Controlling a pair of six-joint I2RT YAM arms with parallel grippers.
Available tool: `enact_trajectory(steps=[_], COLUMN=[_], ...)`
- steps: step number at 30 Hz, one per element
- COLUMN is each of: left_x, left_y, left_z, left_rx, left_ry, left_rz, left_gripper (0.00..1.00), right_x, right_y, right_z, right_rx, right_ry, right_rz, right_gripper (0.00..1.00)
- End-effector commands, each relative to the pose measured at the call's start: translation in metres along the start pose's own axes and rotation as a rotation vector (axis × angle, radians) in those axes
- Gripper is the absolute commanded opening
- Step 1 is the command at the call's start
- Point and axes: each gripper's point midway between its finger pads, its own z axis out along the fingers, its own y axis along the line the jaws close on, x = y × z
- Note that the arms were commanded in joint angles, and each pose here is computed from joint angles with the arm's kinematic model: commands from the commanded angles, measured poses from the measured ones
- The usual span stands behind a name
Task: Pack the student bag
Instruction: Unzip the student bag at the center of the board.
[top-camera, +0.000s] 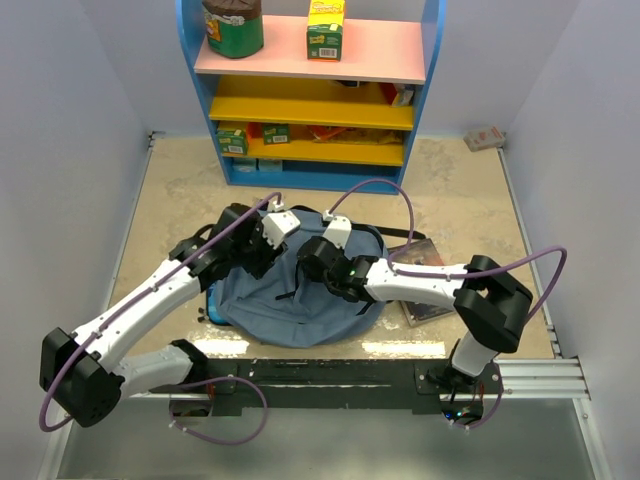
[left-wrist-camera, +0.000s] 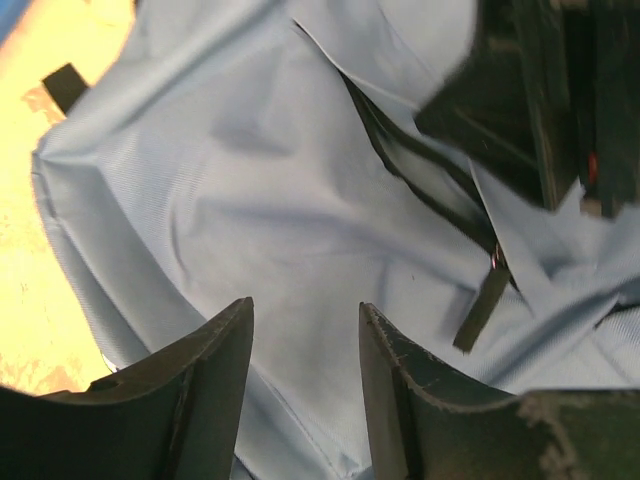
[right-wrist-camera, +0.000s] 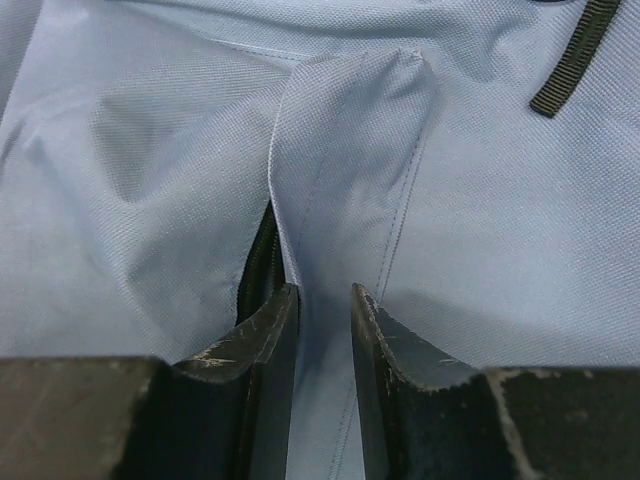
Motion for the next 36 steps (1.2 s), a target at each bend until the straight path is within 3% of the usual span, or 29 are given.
enact_trajectory(steps=[1, 5, 11, 13, 16, 17, 21, 30, 36], left_x=[-0.037, -0.039, -0.026, -0.02, -0.009, -0.007, -0.012, -0.022, -0.011], left_y=[0.014, 0.011, 0.009, 0.009, 0.008, 0.007, -0.006, -0.014, -0.025], left_z=[-0.009, -0.007, 0.007, 0.014, 0.023, 0.025, 0.033, 0.048, 0.058], left_rx=[-0.051, -0.034, -0.033, -0.034, -0.037, -0.035, 0.038, 0.1, 0.142], left_ry=[-0.12, -0.117, -0.06, -0.026, 0.037, 0.052, 0.055, 0.075, 0.105], left_rz=[-0.093, -0.122, -0.152, -0.158, -0.186, -0.202, -0.222, -0.24, -0.228], left_gripper=[0.5, 0.55, 0.61, 0.62, 0.63, 0.63, 0.72, 0.95, 0.98], right_x=[-0.017, -0.018, -0.006, 0.0, 0.005, 0.008, 0.014, 0.021, 0.026], right_y=[0.006, 0.013, 0.016, 0.015, 0.01, 0.004, -0.003, -0.012, -0.017], right_z=[-0.006, -0.004, 0.002, 0.003, 0.0, -0.001, -0.01, -0.013, -0.012], right_rx=[0.01, -0.01, -0.008, -0.004, 0.002, 0.011, -0.004, -0.037, -0.048], right_ry=[-0.042, -0.043, -0.024, -0.016, -0.015, -0.018, -0.033, -0.049, -0.051], right_rz=[0.018, 0.025, 0.011, 0.005, 0.014, 0.025, 0.055, 0.109, 0.131], right_gripper=[0.31, 0.39, 0.39, 0.36, 0.23, 0.14, 0.0, 0.0, 0.0])
